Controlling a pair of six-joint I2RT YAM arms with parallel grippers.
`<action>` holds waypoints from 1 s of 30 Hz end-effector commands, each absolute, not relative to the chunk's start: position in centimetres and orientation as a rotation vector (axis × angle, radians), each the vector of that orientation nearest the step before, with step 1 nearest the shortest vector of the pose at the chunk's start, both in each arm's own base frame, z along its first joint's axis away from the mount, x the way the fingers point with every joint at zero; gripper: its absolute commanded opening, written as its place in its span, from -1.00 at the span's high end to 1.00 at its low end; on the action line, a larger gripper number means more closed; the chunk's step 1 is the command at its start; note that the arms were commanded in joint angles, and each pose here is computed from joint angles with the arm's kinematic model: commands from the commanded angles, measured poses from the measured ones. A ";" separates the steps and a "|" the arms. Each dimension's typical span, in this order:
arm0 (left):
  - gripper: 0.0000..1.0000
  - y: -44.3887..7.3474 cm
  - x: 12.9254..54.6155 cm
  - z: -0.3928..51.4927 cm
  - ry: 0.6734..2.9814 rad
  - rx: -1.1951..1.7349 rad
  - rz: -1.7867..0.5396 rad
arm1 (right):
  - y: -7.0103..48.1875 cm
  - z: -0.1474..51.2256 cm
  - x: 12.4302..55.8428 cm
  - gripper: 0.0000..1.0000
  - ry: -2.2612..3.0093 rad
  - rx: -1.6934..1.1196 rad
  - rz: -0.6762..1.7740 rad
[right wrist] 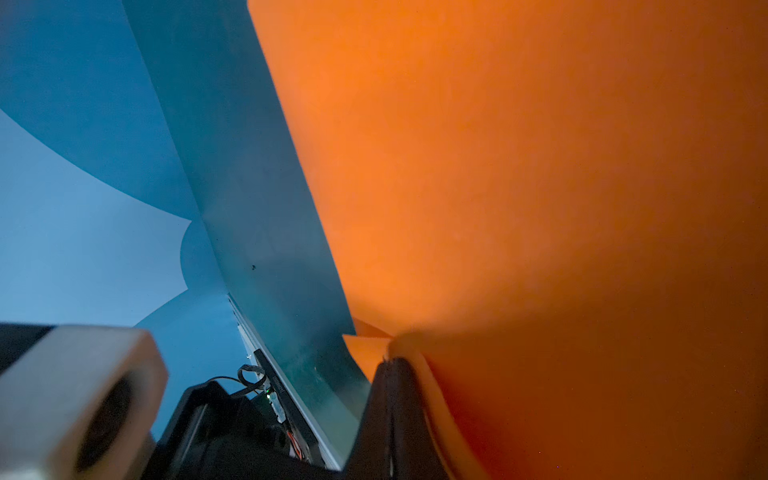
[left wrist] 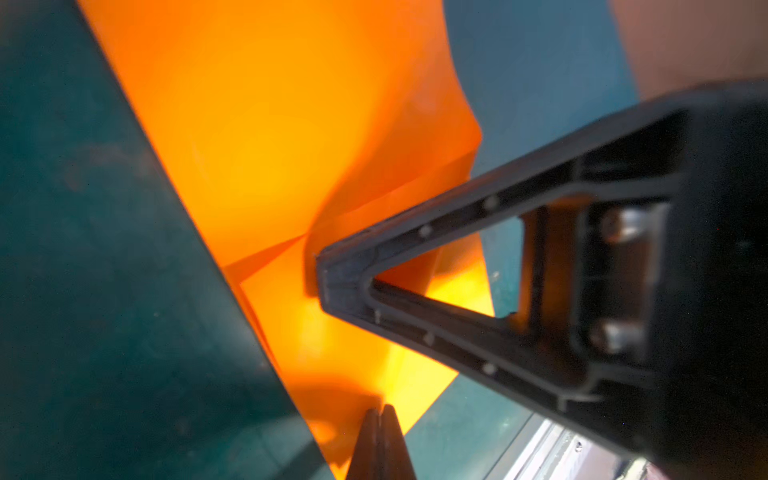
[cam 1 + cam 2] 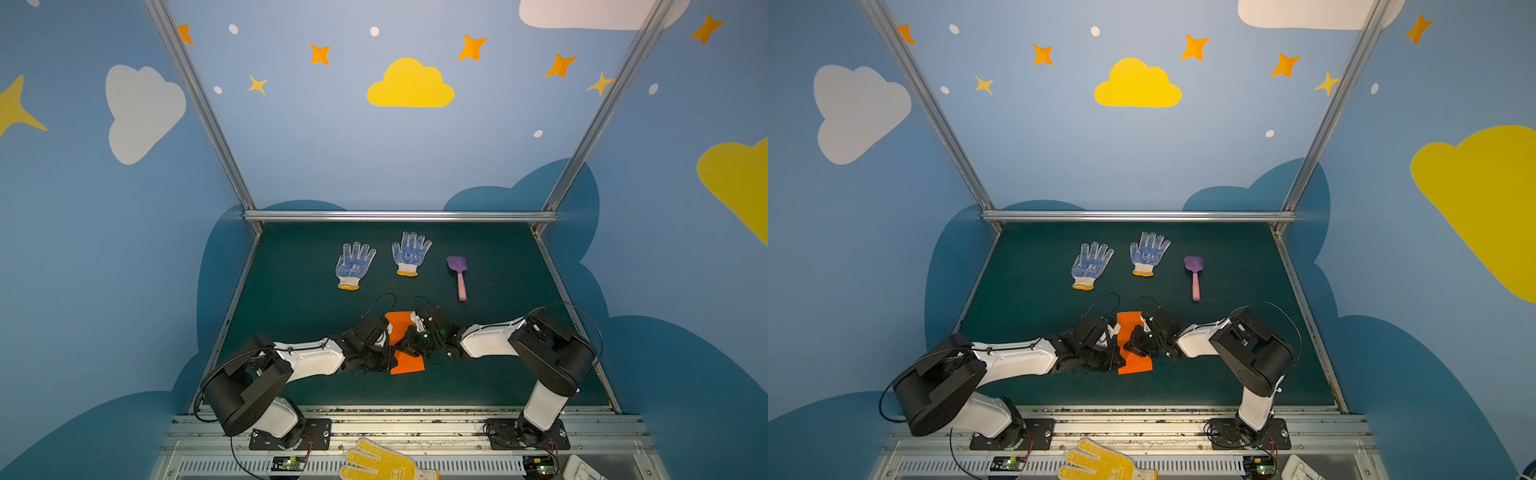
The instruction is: Fold a paper plane with a square sheet of paper (fold left side to right side)
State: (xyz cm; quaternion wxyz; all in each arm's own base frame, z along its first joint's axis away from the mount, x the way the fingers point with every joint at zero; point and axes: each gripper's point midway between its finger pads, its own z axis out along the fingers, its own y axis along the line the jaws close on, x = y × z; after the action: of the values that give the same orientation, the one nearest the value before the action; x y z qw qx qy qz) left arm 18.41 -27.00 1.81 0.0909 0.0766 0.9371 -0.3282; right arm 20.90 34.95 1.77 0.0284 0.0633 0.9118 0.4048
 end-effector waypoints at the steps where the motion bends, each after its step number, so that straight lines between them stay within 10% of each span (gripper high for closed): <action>1: 0.93 -26.3 18.0 0.6 2.806 0.241 -0.929 | 32.4 -0.8 19.2 1.00 2.934 0.274 1.078; 16: 0.93 -25.9 17.6 -0.3 2.832 0.244 -0.907 | 33.7 7.3 20.4 1.00 2.780 -0.161 1.124; 30: 0.93 -25.8 17.7 0.0 2.825 0.249 -0.904 | 34.0 4.3 17.4 1.00 2.871 -0.258 1.077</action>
State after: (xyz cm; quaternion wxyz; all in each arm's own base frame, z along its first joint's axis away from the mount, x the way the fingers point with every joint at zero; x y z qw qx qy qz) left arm 18.51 -27.25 1.64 0.0964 0.0833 0.9332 -0.3359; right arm 18.06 34.38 5.72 0.0443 -0.0808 0.9263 0.3653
